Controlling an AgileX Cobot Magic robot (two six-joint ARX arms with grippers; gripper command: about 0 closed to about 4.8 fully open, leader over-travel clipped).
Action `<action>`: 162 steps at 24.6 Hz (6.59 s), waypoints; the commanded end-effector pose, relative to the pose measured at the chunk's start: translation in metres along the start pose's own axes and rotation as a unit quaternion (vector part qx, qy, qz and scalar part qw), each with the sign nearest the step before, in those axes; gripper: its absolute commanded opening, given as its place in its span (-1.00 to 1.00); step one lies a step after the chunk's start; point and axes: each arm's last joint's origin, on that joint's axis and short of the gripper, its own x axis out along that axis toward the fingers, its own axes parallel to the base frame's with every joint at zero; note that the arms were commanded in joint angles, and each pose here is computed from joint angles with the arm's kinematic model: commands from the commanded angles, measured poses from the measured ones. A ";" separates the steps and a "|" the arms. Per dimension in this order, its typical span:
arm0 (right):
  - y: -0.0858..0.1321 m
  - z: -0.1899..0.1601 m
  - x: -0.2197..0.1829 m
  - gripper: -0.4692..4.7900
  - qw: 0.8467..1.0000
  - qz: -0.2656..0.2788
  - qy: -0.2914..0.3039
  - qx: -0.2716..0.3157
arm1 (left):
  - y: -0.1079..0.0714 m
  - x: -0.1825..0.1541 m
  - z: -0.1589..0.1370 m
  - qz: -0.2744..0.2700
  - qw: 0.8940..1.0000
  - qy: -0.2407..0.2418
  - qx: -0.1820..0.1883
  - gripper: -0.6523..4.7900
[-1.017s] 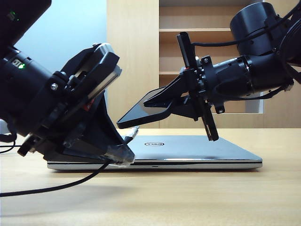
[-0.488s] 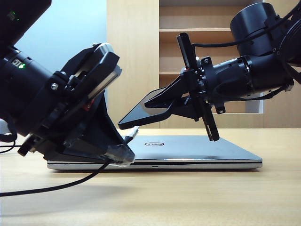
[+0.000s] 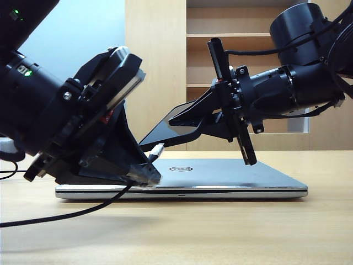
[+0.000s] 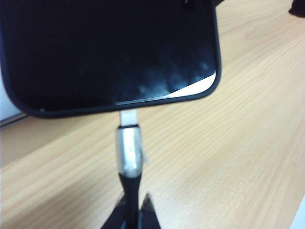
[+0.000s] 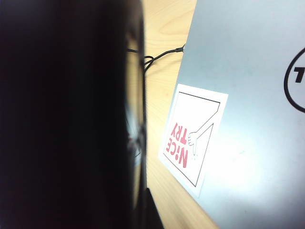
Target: Pick up the charging cable and the phone, plug the charging cable into the charging port on the phone, and finally place them back on the table.
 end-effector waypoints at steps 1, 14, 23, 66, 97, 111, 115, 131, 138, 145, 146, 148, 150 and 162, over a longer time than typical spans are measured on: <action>0.008 0.003 0.000 -0.84 0.999 0.022 -0.004 -0.035 | -0.002 0.000 0.003 -0.006 1.000 -0.010 0.000 -0.78; 0.009 0.001 0.003 -0.84 0.998 0.024 -0.001 -0.060 | -0.003 0.000 0.006 -0.014 1.000 -0.026 0.002 -0.78; 0.013 -0.005 0.008 -0.84 0.997 0.031 0.011 -0.065 | -0.003 0.000 0.006 -0.014 1.000 -0.026 0.003 -0.78; 0.008 -0.011 0.008 -0.84 0.998 0.022 0.051 -0.033 | -0.006 -0.001 0.011 -0.026 0.998 -0.053 0.016 -0.78; 0.014 0.047 -0.086 -0.84 0.985 -0.164 -0.027 -0.047 | -0.038 -0.015 0.071 -0.044 0.981 -0.127 0.142 -0.78; 0.004 0.084 -0.167 -0.84 0.963 -0.266 -0.043 -0.016 | -0.003 -0.034 0.126 0.060 0.981 -0.144 0.118 -0.78; -0.010 0.085 -0.167 -0.84 0.961 -0.273 -0.031 -0.001 | 0.006 -0.037 0.128 0.076 0.980 -0.146 0.109 -0.78; -0.071 0.084 -0.148 -0.74 0.953 -0.293 0.024 0.074 | 0.007 -0.037 0.128 0.078 0.980 -0.144 0.112 -0.78; -0.049 0.106 -0.156 0.14 0.933 -0.355 0.027 0.049 | 0.007 -0.037 0.127 0.081 0.979 -0.138 0.125 -0.78; 0.012 0.114 -0.179 -0.49 0.897 -0.442 0.009 0.002 | 0.005 -0.044 0.128 0.083 0.977 -0.141 0.139 -0.78; 0.020 0.112 -0.182 -0.57 0.894 -0.447 0.001 -0.005 | 0.004 -0.045 0.128 0.082 0.976 -0.143 0.139 -0.78; 0.039 0.109 -0.187 -0.77 0.891 -0.454 -0.018 -0.027 | 0.002 -0.052 0.128 0.082 0.976 -0.146 0.139 -0.78; 0.060 0.104 -0.193 -0.85 0.887 -0.457 -0.041 -0.053 | -0.002 -0.061 0.127 0.081 0.976 -0.147 0.140 -0.78; 0.140 0.030 -0.207 -0.85 0.843 -0.411 -0.222 -0.269 | -0.009 -0.102 0.103 0.089 0.981 -0.112 0.130 -0.78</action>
